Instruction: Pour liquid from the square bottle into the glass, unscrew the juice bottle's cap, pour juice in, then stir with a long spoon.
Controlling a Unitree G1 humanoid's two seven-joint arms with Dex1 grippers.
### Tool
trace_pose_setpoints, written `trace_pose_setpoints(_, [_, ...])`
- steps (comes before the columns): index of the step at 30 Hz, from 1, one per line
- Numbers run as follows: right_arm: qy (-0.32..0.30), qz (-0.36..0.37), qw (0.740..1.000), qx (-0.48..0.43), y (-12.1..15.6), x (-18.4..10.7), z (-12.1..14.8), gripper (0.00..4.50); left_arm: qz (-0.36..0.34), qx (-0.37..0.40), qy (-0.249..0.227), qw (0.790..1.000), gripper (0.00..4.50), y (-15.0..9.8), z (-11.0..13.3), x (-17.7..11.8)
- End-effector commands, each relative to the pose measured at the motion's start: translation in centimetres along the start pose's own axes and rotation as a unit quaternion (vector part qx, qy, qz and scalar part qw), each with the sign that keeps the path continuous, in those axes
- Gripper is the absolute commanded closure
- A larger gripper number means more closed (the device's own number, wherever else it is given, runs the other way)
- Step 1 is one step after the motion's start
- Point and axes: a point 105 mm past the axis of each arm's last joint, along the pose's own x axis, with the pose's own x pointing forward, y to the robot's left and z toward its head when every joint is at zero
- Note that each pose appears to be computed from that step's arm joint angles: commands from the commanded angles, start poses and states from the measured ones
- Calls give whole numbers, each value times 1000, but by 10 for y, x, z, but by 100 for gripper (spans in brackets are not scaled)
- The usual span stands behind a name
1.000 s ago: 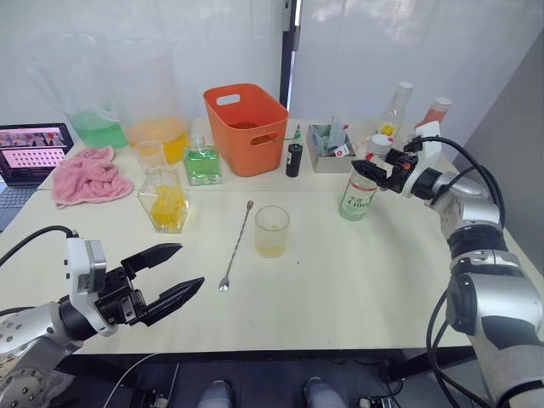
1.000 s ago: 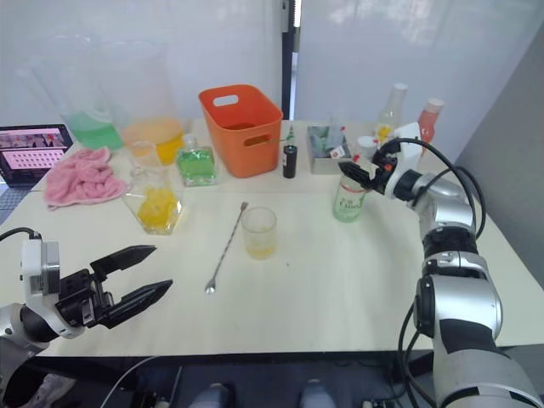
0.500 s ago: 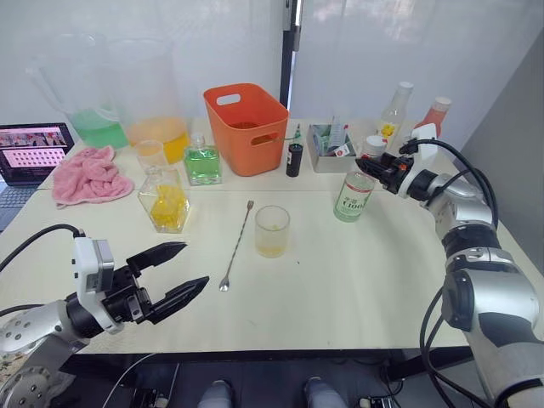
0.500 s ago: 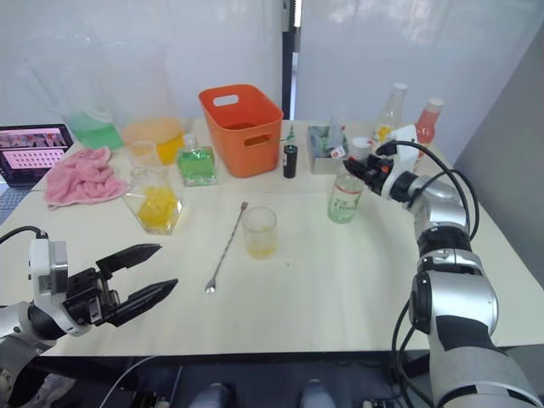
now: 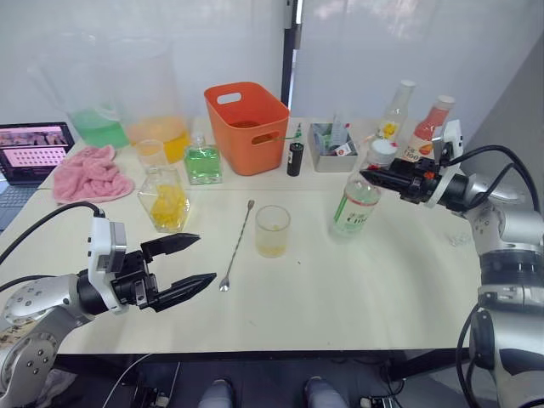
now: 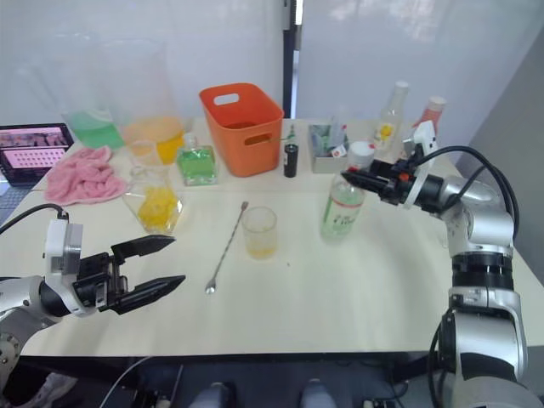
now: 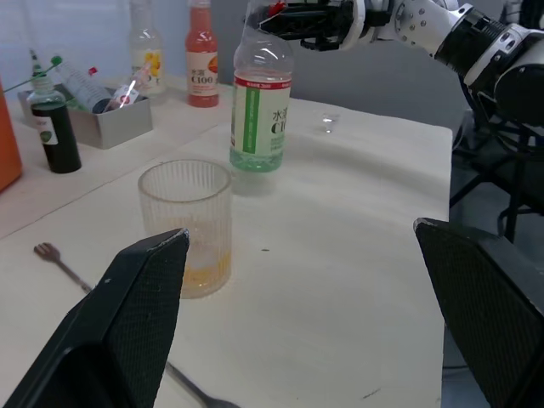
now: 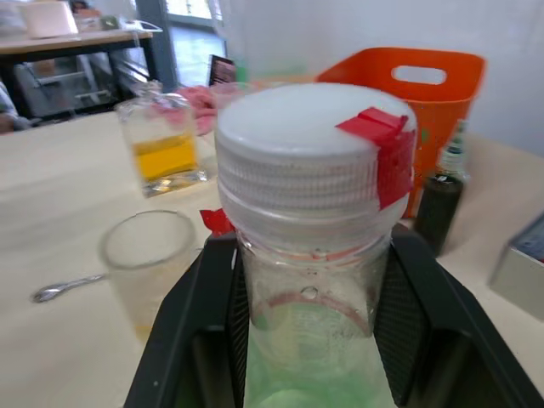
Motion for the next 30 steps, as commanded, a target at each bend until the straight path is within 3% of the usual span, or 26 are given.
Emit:
trace_pose_setpoints(1, [-30,79,996,-22,48,10,27,310,-28,7,11,1000,0,2,3,3])
trace_pose_setpoints(10, [-2,123,992,-36,118,41,-2,310,-61,24,29,997,0,5,-3,14])
trace_pose_setpoints(21, [0,117,993,-25,140,66,-28,310,-66,15,29,997,0,-1,-4,16])
trace_pose_setpoints(22, [0,116,993,-22,139,66,-30,230,-66,14,29,997,0,-1,-5,16])
trace_pose_setpoints(29, [38,147,988,-17,128,52,-36,4,-62,10,32,998,0,0,-6,14])
trace_pose_setpoints(30, [44,152,987,-19,126,50,-36,1,-62,10,32,998,0,0,-6,14])
